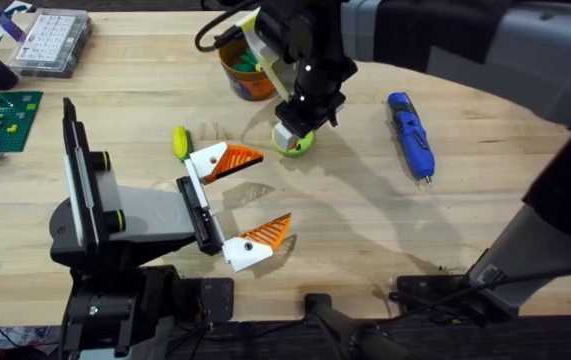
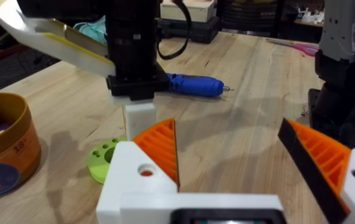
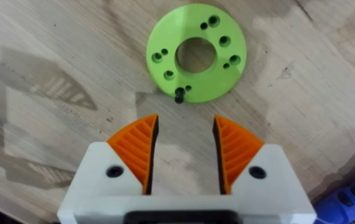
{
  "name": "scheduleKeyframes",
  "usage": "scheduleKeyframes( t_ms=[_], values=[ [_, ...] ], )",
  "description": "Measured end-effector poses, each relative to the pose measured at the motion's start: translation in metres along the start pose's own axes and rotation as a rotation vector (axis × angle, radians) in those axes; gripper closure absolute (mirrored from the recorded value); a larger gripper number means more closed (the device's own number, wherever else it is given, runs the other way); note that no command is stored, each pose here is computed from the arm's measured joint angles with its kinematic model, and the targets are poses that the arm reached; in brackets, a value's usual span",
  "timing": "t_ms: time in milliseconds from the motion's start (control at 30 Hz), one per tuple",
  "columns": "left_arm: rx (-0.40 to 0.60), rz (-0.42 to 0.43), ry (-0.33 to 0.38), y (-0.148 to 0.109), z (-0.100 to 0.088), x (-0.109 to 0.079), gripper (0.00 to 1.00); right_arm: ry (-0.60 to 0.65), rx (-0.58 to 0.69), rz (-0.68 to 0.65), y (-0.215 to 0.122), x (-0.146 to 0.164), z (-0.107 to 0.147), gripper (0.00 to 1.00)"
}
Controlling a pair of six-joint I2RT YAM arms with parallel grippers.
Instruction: Pick up the gripper from the table and insert it into the empty holder that is missing its gripper. Then pick up a screw, insert it into the mounting hole, and use the screwdriver to tighten it. Finally, clean up the table by picking up the vegetable and placing it into the bucket.
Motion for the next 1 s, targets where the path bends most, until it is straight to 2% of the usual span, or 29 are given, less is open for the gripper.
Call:
scheduleKeyframes(
  t_ms=[333, 667, 867, 1000],
  values=[
    [0.0, 0.0, 0.0, 0.0, 0.0, 0.0, 0.011, 0.001, 0.045, -0.038, 0.004, 0.006, 0.008, 0.477],
    [0.0, 0.0, 0.0, 0.0, 0.0, 0.0, 0.011, 0.012, -0.01, -0.038, 0.004, 0.006, 0.003, 0.477],
    [0.0, 0.0, 0.0, 0.0, 0.0, 0.0, 0.011, 0.034, -0.031, -0.03, 0.001, 0.006, 0.02, 0.477],
    [0.0, 0.0, 0.0, 0.0, 0.0, 0.0, 0.011, 0.039, -0.044, -0.028, 0.002, 0.007, 0.021, 0.477]
  ],
)
Point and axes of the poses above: each hand's point on the last joint's axis, 136 mm out from that joint toward the fingers, its own y axis out along the fingers, its own x axis along the line the jaws close on, z = x × y, the point moved 2 cm from there along -y, back along the fingers, and after that the axes turned 3 degrees about -y, right-handed, at the moved point
